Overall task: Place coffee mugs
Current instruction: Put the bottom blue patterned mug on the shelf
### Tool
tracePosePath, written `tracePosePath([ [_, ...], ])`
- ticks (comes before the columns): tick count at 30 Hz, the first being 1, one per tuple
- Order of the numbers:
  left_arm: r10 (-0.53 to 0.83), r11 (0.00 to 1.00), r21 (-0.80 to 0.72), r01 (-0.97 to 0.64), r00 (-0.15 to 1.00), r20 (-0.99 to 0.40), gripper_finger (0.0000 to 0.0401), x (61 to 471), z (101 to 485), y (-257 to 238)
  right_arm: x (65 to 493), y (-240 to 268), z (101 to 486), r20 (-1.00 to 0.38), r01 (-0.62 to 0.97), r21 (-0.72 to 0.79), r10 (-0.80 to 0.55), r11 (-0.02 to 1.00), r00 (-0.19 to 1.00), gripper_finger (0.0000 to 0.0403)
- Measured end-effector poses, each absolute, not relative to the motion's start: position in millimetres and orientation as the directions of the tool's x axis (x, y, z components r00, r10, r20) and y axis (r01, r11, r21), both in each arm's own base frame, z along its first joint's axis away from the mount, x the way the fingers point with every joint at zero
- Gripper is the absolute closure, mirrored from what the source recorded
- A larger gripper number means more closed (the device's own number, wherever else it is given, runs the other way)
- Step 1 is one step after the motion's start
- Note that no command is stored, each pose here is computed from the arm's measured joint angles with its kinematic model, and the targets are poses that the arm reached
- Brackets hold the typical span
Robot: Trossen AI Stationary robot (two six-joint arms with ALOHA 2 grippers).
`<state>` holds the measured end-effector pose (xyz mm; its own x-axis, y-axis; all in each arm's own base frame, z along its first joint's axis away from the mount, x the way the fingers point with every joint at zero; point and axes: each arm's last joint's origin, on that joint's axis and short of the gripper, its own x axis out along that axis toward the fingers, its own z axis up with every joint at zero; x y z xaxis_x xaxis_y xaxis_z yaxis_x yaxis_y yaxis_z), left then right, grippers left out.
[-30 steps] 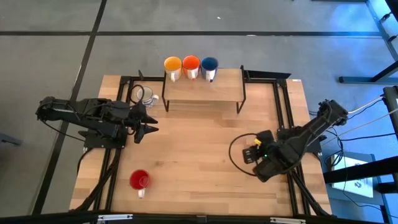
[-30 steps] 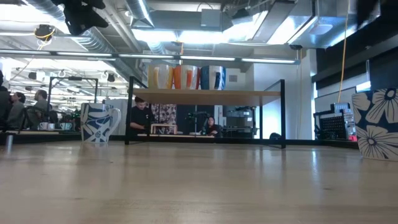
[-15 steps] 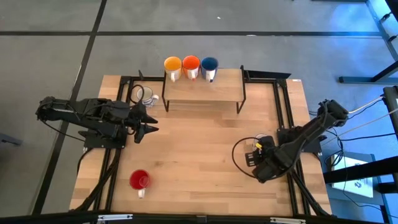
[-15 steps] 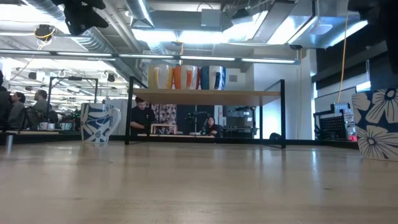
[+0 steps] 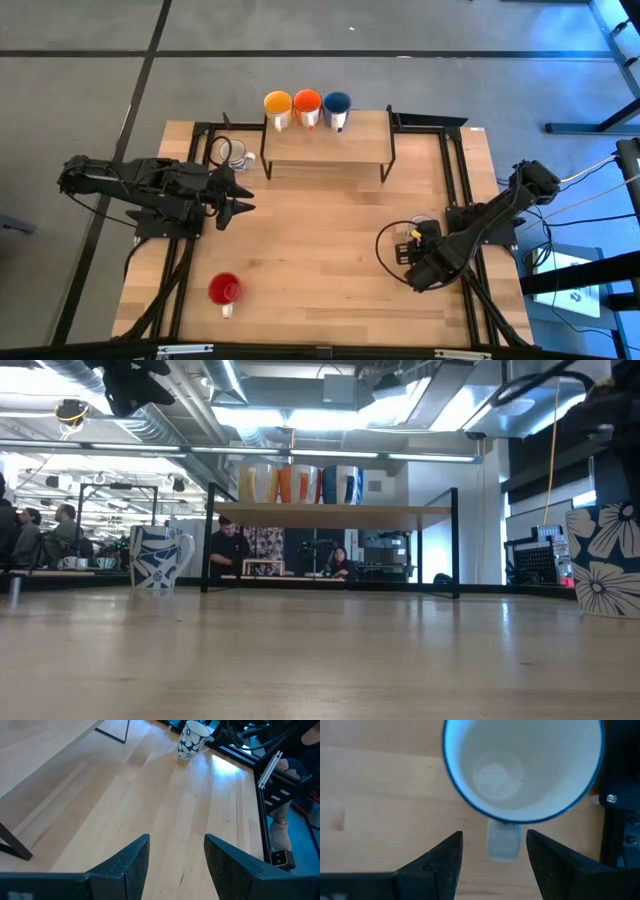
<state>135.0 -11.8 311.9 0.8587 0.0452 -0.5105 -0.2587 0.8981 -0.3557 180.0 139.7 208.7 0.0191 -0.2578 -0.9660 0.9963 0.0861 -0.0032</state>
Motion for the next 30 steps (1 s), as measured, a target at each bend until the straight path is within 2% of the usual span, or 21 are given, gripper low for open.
tracePosePath([
  [8,0.046,0.898,-0.355,-0.259,0.859,-0.510,0.0218,135.0,311.9,-11.7,177.5,136.8,197.9,-0.960,0.997,0.005,-0.279,0.083,0.028,0.0211],
  [19,0.046,0.899,-0.354,-0.259,0.858,-0.511,0.0218,135.0,311.8,-11.8,177.7,135.8,195.1,-0.950,0.993,0.025,-0.307,0.113,0.059,0.0362],
  [25,0.046,0.899,-0.354,-0.259,0.858,-0.511,0.0218,135.0,311.8,-11.7,181.2,137.1,194.8,-0.944,0.986,0.064,-0.313,0.152,0.109,0.0363],
  [30,0.047,0.899,-0.354,-0.259,0.859,-0.511,0.0218,134.9,311.8,-11.7,193.4,142.2,203.9,-0.907,0.964,0.196,-0.340,0.181,0.248,0.0363],
])
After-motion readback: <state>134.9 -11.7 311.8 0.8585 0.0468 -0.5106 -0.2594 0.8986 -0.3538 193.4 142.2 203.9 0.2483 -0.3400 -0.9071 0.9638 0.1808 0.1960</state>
